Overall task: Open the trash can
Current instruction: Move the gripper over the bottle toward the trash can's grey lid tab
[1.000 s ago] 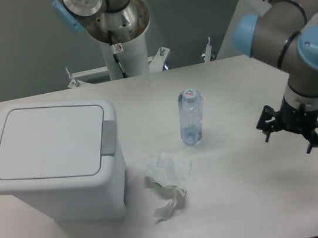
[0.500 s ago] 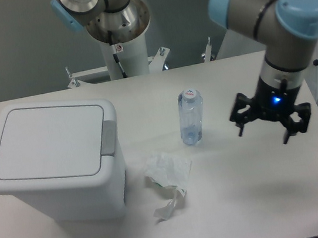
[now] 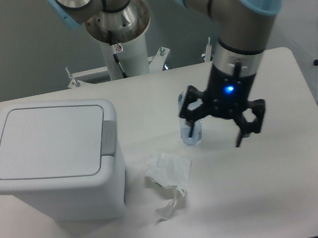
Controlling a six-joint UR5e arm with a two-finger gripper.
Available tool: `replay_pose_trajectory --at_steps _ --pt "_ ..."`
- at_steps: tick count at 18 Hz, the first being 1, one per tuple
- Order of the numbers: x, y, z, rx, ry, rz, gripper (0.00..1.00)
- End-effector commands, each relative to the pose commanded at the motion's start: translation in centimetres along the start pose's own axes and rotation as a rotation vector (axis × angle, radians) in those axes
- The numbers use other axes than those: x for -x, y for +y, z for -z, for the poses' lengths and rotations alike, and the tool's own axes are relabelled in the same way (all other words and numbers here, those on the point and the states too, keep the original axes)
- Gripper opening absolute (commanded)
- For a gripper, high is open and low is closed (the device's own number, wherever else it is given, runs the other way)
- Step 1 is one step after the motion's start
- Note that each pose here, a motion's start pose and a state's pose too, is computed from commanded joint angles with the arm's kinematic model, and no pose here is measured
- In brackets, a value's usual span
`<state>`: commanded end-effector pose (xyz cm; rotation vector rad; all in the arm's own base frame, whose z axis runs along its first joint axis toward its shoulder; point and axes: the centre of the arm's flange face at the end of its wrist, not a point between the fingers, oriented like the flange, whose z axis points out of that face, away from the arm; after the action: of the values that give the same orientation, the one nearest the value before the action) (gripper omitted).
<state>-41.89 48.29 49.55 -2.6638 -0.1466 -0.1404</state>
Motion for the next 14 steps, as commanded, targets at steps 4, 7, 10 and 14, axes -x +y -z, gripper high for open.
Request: replay_pose_trajectory --at_steps 4,7,10,14 --pt "-2.3 -0.4 -0.8 -0.004 0.032 0.0 1.0" --pt "-3.5 -1.2 -0.9 -0.04 0.07 0.03 1.0" --pt "-4.5 -1.9 -1.2 -0.05 0.08 0.016 1.0" --pt "-6.5 -2.6 -2.1 -0.041 0.099 -0.008 1.0"
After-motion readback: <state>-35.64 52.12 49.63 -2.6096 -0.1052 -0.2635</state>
